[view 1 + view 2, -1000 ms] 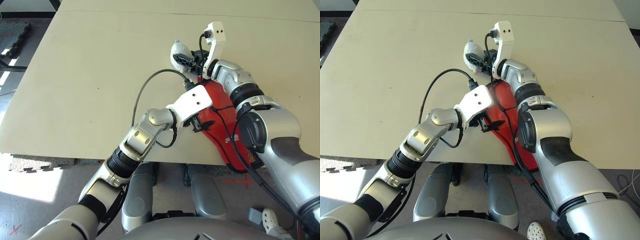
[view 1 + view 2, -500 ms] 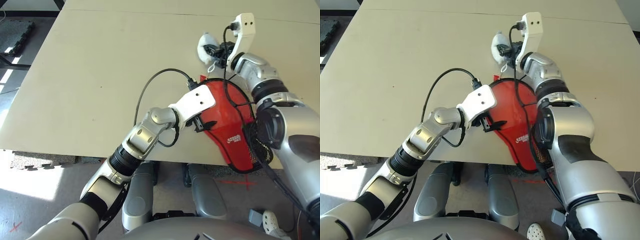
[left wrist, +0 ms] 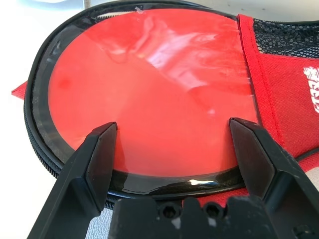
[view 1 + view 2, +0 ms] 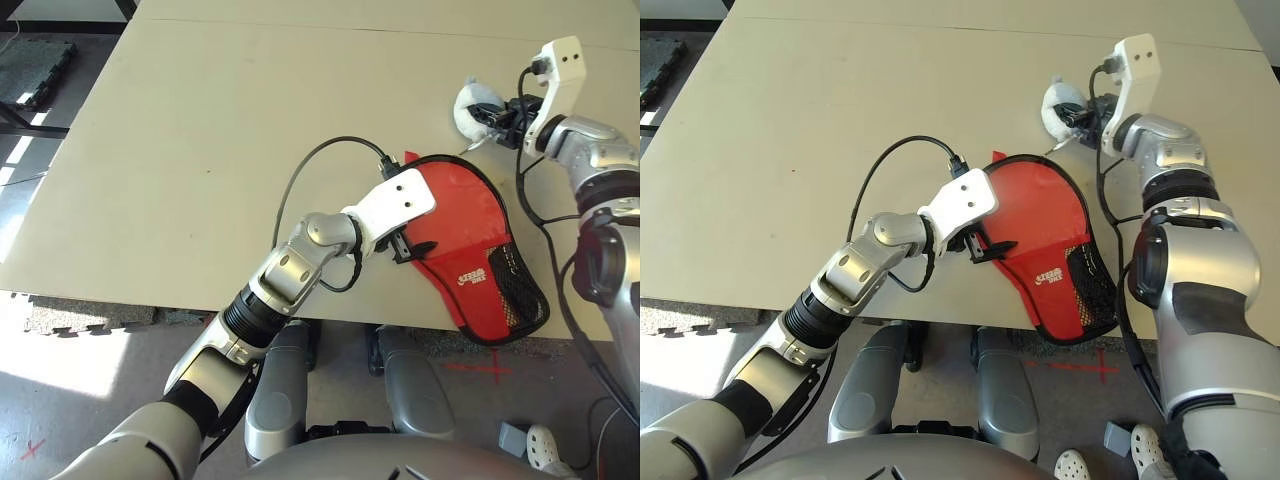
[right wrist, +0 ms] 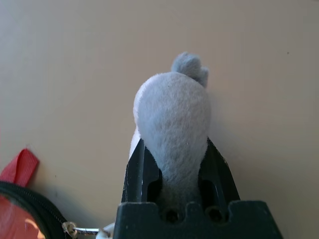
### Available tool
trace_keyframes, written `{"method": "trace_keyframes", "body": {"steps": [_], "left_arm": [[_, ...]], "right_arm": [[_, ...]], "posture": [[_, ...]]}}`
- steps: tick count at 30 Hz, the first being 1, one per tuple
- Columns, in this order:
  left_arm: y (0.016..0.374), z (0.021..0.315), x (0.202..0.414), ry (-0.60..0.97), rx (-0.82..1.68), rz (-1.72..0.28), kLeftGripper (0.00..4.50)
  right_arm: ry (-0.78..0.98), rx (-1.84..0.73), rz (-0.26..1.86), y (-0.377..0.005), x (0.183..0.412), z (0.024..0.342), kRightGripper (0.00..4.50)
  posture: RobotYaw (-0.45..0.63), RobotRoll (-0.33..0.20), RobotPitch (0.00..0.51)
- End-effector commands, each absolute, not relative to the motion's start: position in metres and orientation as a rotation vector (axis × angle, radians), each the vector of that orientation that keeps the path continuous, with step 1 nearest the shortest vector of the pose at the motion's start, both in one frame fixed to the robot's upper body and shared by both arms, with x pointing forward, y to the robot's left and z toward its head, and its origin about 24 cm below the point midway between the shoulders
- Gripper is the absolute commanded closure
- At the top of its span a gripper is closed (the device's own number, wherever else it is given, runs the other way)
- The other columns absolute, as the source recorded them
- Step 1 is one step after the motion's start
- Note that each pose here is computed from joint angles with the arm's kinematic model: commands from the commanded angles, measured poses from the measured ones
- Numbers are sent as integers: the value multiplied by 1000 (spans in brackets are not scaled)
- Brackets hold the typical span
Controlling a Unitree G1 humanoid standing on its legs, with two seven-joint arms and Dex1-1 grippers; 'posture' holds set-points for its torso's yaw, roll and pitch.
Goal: Store the ping-pong paddle in its case and zip it.
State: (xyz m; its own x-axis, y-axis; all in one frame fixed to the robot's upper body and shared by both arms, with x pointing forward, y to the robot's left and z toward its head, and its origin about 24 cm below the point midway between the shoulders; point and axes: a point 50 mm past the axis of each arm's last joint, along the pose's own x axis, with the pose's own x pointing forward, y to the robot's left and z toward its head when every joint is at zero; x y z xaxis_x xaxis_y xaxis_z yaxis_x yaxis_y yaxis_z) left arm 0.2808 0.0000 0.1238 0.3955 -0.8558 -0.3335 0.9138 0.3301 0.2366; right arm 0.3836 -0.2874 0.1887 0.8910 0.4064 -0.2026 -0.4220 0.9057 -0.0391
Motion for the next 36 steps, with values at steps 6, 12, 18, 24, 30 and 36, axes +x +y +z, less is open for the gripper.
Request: {"method": "trace_keyframes", "body": {"steps": [6,12,18,24,30,36], "left_arm": [[3,83,277,368,429,-1196,0],[3,82,279,371,434,-1200,0],[2,81,282,370,436,-1204,0],[-1,83,283,374,440,-1213,0],[-1,80,285,385,448,-1204,0],[-5,77,284,394,447,-1207,0]], "right_arm": [[415,-172,412,-355,334,181,4044],[574,-140,582,-367,296,173,4045],[623,-98,694,-363,272,167,4054],[605,-94,667,-360,270,165,4055],[666,-64,784,-355,252,164,4070],[759,-13,934,-349,228,163,4071]], "posture": [[-38,0,300],[-67,0,293],[-83,0,285],[-88,0,281],[-94,0,283],[-103,0,286]]}}
